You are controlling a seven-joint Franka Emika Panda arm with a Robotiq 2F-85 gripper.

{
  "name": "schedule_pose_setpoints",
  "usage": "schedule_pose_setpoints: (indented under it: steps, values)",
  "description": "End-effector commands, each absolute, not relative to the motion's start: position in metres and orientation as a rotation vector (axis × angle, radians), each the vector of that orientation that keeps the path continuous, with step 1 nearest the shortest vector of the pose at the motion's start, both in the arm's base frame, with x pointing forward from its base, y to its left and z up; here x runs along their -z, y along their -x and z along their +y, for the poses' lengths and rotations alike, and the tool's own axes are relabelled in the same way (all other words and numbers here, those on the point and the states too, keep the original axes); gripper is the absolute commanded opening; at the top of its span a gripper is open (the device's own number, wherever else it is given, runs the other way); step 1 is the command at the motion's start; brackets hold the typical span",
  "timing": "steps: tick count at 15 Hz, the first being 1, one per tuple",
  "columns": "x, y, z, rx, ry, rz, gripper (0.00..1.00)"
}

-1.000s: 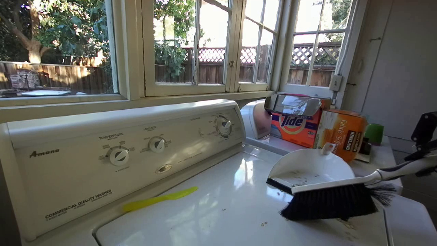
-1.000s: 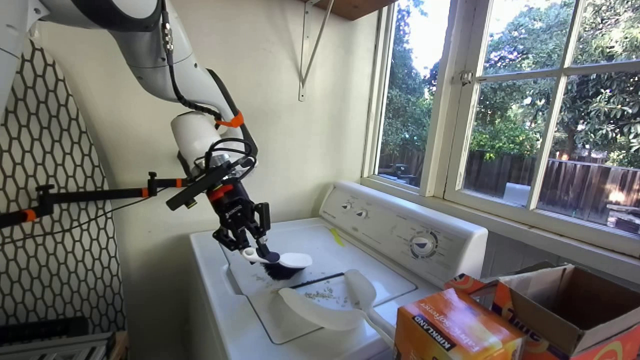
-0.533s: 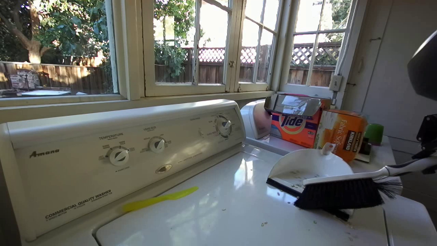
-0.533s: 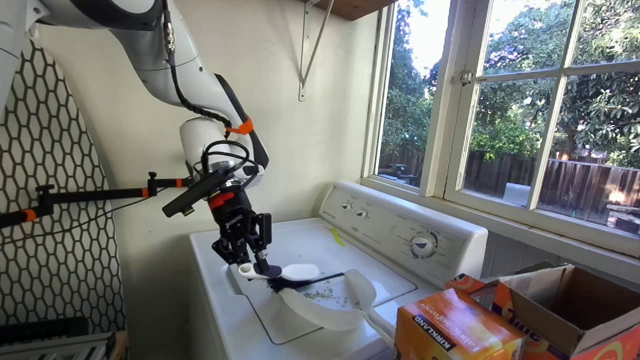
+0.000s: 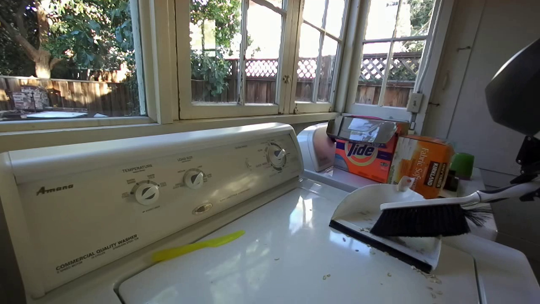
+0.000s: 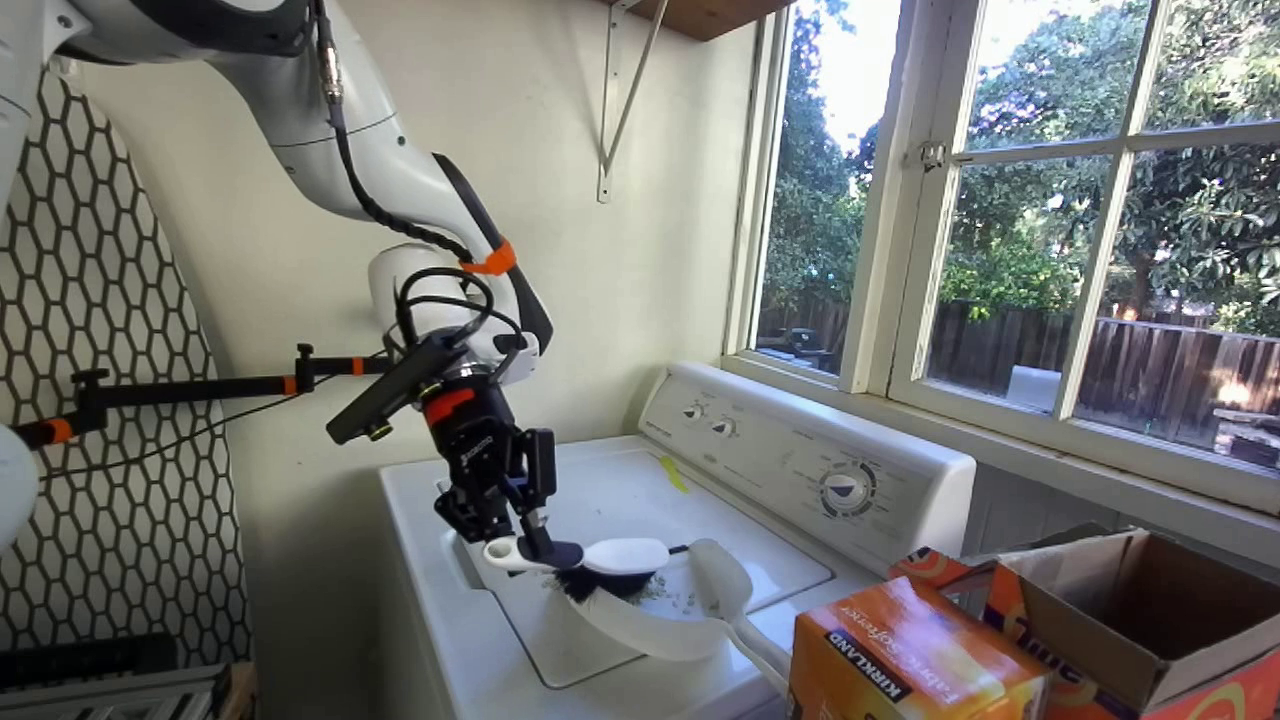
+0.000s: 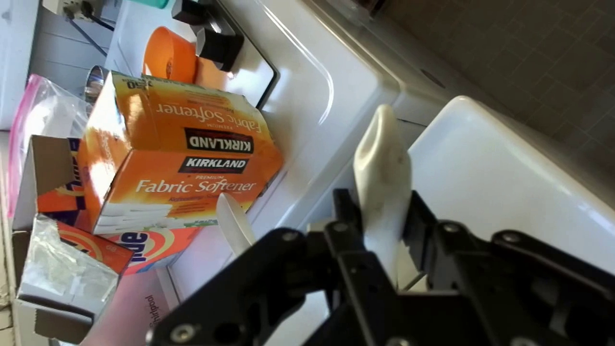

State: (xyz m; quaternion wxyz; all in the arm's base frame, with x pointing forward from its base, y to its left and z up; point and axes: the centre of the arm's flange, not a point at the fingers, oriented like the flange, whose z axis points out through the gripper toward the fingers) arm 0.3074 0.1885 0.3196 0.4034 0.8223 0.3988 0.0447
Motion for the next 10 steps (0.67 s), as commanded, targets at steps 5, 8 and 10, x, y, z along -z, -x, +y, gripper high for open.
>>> schedule_pose_setpoints:
  steps: [5, 8, 10]
  values:
    - [-0.356, -0.291, 0.231, -0.297, -2.045, 1.059, 0.07]
    - [-0.366, -0.285, 0.244, -0.382, -2.038, 1.103, 0.07]
    - [-0.372, -0.282, 0.249, -0.421, -2.021, 1.122, 0.07]
